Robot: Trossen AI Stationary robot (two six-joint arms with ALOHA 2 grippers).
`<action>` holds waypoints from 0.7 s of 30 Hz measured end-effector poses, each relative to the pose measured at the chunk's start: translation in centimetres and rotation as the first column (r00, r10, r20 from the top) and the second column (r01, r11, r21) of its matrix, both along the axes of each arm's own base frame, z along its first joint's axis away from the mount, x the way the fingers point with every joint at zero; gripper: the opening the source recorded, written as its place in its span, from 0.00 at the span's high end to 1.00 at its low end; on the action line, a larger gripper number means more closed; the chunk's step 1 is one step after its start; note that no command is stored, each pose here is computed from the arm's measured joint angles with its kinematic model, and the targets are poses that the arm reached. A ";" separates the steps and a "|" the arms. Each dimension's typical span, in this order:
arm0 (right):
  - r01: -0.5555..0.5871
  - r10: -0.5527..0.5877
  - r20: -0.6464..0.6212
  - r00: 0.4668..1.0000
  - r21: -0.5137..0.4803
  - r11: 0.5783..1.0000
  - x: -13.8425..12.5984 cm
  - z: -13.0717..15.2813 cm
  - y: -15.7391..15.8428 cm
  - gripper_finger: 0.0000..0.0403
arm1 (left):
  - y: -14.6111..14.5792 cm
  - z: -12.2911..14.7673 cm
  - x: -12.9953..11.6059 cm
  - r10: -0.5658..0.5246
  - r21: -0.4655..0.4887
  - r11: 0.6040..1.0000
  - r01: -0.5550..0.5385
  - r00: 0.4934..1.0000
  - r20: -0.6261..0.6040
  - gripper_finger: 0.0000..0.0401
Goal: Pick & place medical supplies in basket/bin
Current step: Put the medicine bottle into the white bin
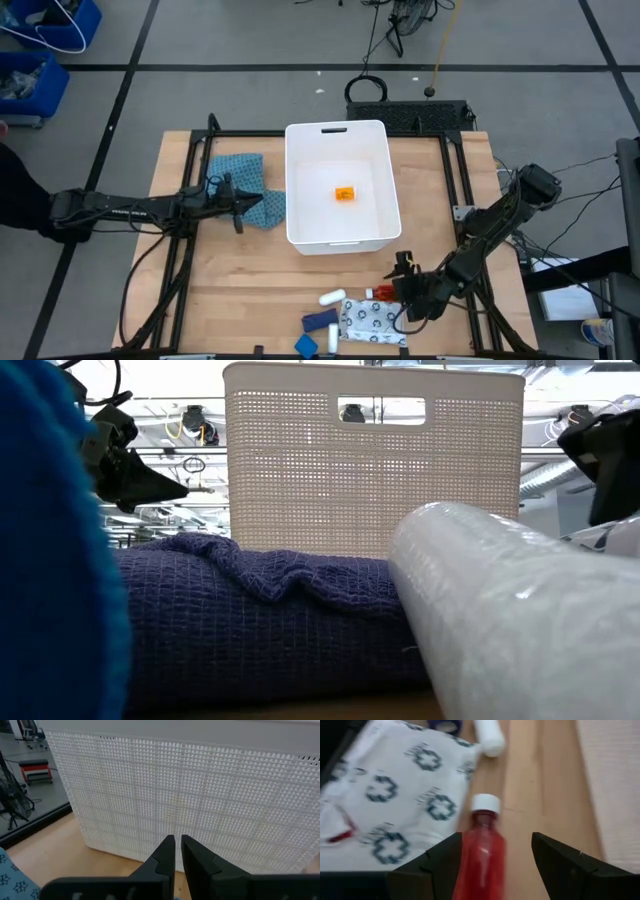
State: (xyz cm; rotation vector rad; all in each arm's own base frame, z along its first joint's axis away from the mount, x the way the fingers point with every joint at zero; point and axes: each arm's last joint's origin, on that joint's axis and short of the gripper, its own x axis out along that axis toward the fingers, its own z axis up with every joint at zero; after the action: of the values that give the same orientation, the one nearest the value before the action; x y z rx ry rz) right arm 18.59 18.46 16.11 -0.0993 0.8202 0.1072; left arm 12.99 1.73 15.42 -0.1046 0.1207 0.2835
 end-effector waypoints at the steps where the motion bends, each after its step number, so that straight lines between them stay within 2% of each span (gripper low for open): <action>1: -0.008 0.008 0.003 1.000 0.018 1.000 0.0 -0.1 0.1 0.42 | 0.0 0.0 0.0 0.001 -0.002 1.000 -0.001 1.000 0.001 0.91; 5: -0.020 0.020 -0.008 1.000 0.042 0.999 -0.3 -0.5 0.1 0.42 | 0.0 0.0 0.0 0.001 -0.002 1.000 -0.001 1.000 0.001 0.91; 9: 0.016 -0.015 -0.042 0.999 0.033 0.999 -0.8 -1.7 -0.5 0.42 | 0.0 0.0 0.0 0.001 -0.004 1.000 -0.001 1.000 0.002 0.91; 17: 0.039 -0.044 0.027 0.999 0.161 0.986 -1.7 -3.8 -1.5 0.43 | 0.0 0.0 0.0 0.002 -0.007 1.000 -0.002 1.000 -0.001 0.91; 21: 0.049 -0.055 0.028 0.998 0.179 0.983 -2.3 -4.7 -2.1 0.44 | 0.0 0.0 0.0 0.001 -0.008 1.000 -0.001 1.000 -0.002 0.91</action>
State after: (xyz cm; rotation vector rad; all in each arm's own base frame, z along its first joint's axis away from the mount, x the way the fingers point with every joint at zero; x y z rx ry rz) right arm 16.30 16.33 11.39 0.0888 0.7767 0.1286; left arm 12.99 1.73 15.38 -0.1128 0.1237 0.2844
